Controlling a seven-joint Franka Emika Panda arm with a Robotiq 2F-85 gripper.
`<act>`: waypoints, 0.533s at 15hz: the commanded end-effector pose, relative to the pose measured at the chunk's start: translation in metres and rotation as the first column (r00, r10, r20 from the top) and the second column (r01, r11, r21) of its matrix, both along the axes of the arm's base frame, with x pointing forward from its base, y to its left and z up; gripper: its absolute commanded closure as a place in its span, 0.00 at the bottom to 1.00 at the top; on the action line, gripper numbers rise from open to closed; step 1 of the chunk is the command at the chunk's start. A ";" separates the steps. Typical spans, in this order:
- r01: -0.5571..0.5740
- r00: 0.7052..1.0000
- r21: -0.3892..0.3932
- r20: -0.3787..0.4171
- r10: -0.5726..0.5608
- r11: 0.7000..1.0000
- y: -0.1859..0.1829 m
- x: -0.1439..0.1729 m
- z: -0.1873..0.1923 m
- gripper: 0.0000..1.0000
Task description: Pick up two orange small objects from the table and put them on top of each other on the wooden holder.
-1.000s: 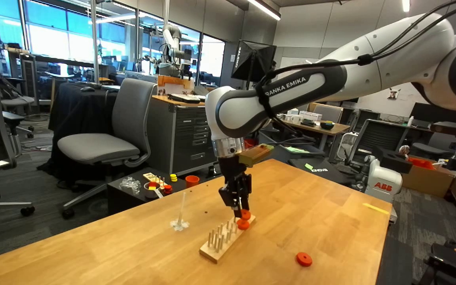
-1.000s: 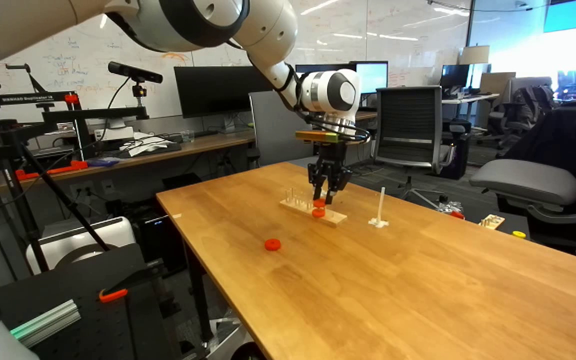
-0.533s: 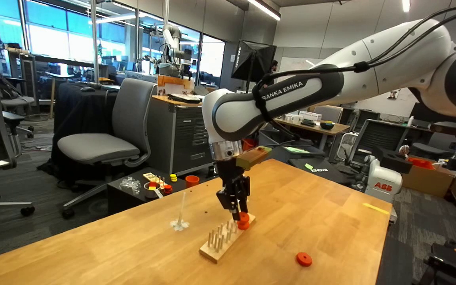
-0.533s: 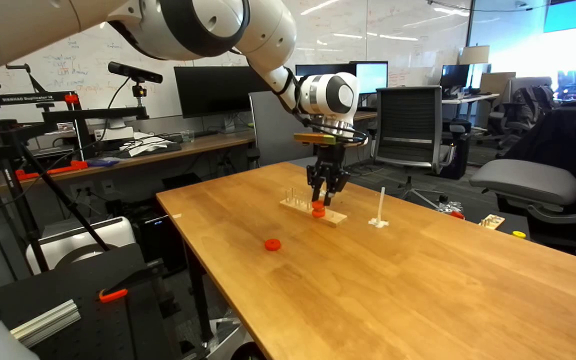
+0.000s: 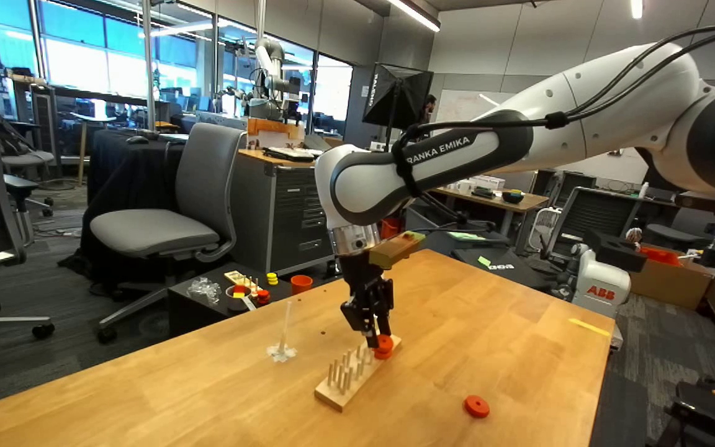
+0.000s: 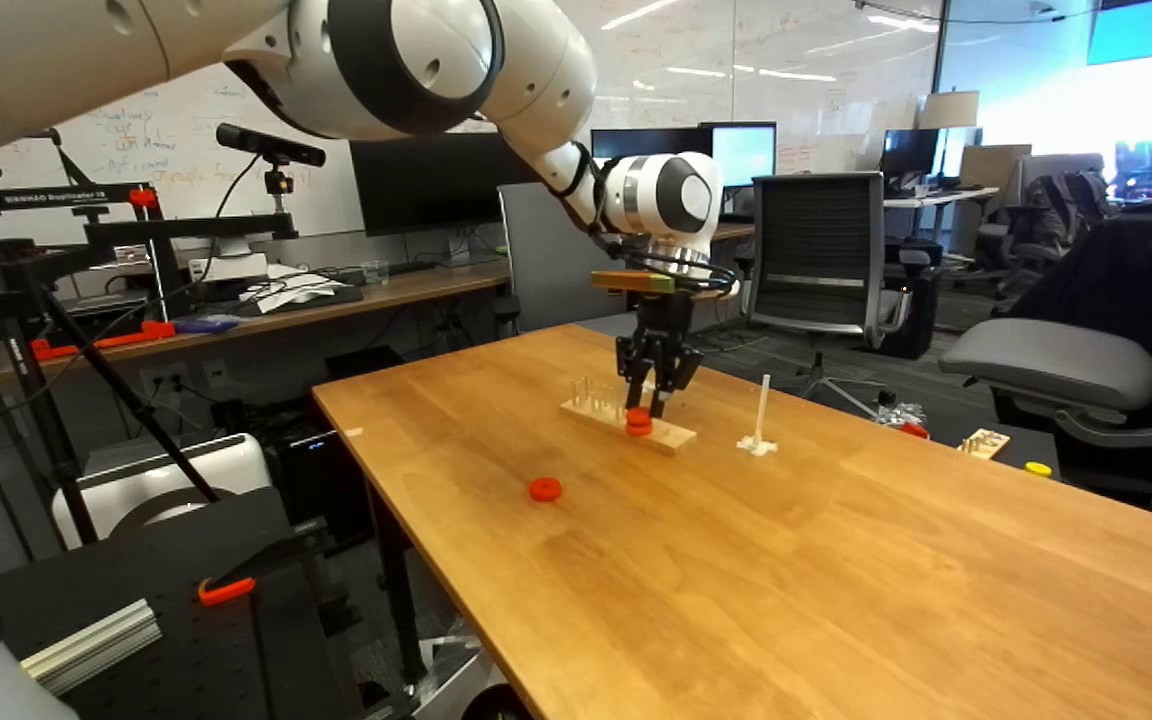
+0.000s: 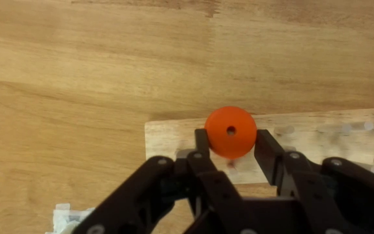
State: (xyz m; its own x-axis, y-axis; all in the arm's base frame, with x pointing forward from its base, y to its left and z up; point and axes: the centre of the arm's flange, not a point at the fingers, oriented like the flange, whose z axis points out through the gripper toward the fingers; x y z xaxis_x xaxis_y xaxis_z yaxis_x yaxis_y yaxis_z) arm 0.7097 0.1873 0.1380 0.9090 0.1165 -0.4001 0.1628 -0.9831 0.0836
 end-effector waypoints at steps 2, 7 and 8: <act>0.018 1.000 -0.029 -0.016 -0.018 0.999 0.005 0.019 0.000 0.84; 0.031 0.998 -0.046 -0.061 -0.033 0.998 0.003 0.020 -0.003 0.33; 0.032 0.997 -0.048 -0.068 -0.035 0.998 0.003 0.019 -0.003 0.30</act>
